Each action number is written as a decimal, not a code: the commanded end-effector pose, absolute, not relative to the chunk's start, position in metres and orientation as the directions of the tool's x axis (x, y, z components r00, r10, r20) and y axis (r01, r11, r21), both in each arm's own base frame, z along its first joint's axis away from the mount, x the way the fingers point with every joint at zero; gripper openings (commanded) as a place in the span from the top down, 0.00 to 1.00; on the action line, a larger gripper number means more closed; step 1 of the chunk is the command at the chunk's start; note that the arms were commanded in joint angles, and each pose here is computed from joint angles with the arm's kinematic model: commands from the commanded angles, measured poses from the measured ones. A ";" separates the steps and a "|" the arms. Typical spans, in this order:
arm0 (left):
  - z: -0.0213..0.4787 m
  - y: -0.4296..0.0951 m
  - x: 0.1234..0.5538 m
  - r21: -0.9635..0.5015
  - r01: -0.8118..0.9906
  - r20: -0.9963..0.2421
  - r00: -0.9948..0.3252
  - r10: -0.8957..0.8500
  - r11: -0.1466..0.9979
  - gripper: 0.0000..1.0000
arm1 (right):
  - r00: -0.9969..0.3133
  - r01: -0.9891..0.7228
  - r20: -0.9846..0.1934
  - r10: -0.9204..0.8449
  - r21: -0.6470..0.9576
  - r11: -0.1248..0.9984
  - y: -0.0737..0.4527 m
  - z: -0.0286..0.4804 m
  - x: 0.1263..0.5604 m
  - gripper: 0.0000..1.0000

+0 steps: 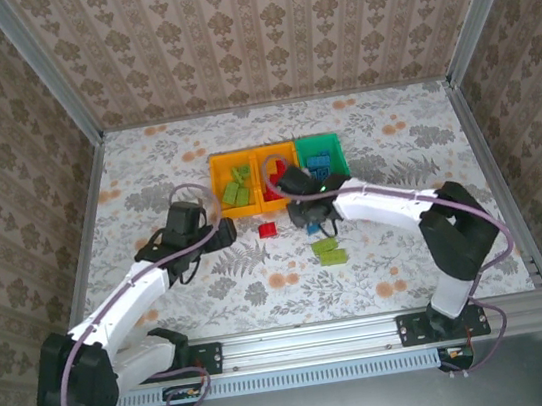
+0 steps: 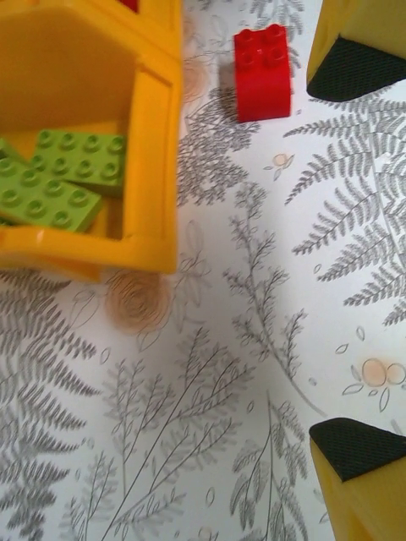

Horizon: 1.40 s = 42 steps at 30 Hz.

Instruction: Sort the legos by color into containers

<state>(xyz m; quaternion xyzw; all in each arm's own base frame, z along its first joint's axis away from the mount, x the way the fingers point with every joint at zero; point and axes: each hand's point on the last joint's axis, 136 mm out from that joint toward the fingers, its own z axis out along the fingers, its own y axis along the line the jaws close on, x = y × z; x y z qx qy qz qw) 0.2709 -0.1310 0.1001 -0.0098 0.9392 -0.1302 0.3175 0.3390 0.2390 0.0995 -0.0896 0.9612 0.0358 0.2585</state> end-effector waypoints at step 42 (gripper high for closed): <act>0.062 -0.249 0.281 -0.165 0.257 -0.506 -0.851 0.142 0.952 0.00 | -0.784 0.055 -0.608 0.126 0.135 0.989 0.156 0.138 0.511 0.20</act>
